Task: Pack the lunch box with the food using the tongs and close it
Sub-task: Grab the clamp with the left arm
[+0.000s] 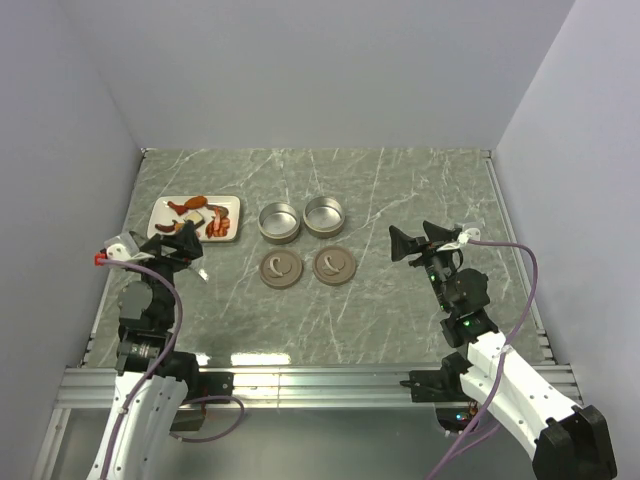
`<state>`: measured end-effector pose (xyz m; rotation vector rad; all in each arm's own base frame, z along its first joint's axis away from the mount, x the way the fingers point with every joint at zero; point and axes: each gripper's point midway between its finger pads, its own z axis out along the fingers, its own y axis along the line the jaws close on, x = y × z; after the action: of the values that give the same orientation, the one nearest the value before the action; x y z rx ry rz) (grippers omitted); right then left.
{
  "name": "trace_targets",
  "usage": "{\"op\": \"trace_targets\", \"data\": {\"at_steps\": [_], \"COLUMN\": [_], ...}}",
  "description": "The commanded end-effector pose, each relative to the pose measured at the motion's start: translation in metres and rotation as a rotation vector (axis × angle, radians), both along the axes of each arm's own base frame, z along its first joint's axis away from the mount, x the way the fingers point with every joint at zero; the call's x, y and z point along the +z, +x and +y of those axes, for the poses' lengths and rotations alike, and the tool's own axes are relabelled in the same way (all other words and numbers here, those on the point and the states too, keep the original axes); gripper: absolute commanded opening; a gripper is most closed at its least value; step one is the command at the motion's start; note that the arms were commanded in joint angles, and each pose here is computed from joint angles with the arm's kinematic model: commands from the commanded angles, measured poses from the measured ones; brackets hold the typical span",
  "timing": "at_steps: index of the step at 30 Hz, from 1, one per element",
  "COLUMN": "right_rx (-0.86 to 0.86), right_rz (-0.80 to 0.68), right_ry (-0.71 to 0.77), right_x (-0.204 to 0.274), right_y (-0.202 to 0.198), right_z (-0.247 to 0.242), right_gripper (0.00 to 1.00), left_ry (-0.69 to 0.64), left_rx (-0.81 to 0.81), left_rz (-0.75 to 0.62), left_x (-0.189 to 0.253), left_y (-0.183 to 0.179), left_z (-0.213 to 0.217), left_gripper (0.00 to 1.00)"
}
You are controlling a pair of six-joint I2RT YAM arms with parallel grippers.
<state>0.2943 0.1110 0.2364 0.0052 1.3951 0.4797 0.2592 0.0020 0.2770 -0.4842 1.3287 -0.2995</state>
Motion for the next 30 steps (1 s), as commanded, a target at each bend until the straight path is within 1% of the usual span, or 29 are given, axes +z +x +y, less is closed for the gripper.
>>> {"op": "trace_targets", "data": {"at_steps": [1, 11, 15, 17, 18, 19, 21, 22, 24, 26, 29, 30], "right_rx": [-0.012, -0.030, -0.037, -0.036, -0.034, -0.033, -0.034, -0.035, -0.034, -0.031, -0.029, -0.016], "right_rz": [-0.045, -0.037, -0.027, -0.022, -0.018, -0.017, -0.011, 0.002, 0.004, 0.006, 0.027, 0.025], "right_ry": [0.019, 0.023, 0.024, 0.019, 0.017, 0.016, 0.015, 0.011, 0.010, 0.007, 0.009, 0.008], "right_x": [0.019, 0.016, 0.016, 0.015, 0.015, 0.016, 0.019, 0.017, 0.022, 0.026, 0.038, 0.050], "right_y": [0.000, 0.001, 0.004, 0.005, 0.006, 0.007, 0.011, 0.012, 0.016, 0.018, 0.028, 0.035], "right_z": [-0.002, -0.004, -0.005, -0.004, -0.003, -0.002, -0.001, -0.001, 0.001, 0.002, 0.006, 0.011], "right_gripper": [1.00, 1.00, 1.00, 1.00, 1.00, 1.00, 1.00, 1.00, 1.00, 1.00, 1.00, 1.00], "left_ry": [-0.031, -0.034, -0.015, 0.007, 0.007, 0.021, 0.031, 0.046, 0.054, 0.079, 0.091, 0.086], "left_rx": [0.038, 0.073, 0.083, 0.116, 0.174, 0.208, 0.259, 0.302, 0.337, 0.365, 0.385, 0.405], "left_rz": [-0.058, 0.029, 0.071, 0.112, 0.149, 0.229, 0.306, 0.378, 0.426, 0.509, 0.621, 0.641], "left_x": [0.028, 0.016, 0.011, 0.008, 0.003, -0.005, -0.012, -0.022, -0.033, -0.050, -0.072, -0.077], "left_y": [-0.006, 0.006, 0.009, 0.013, 0.013, 0.016, 0.018, 0.021, 0.026, 0.034, 0.045, 0.047], "left_z": [0.007, 0.012, 0.013, 0.019, 0.029, 0.034, 0.042, 0.049, 0.054, 0.058, 0.063, 0.071], "left_gripper": [0.99, 0.99, 0.99, 1.00, 0.99, 0.99, 0.99, 0.99, 0.99, 0.99, 0.99, 0.99]}}
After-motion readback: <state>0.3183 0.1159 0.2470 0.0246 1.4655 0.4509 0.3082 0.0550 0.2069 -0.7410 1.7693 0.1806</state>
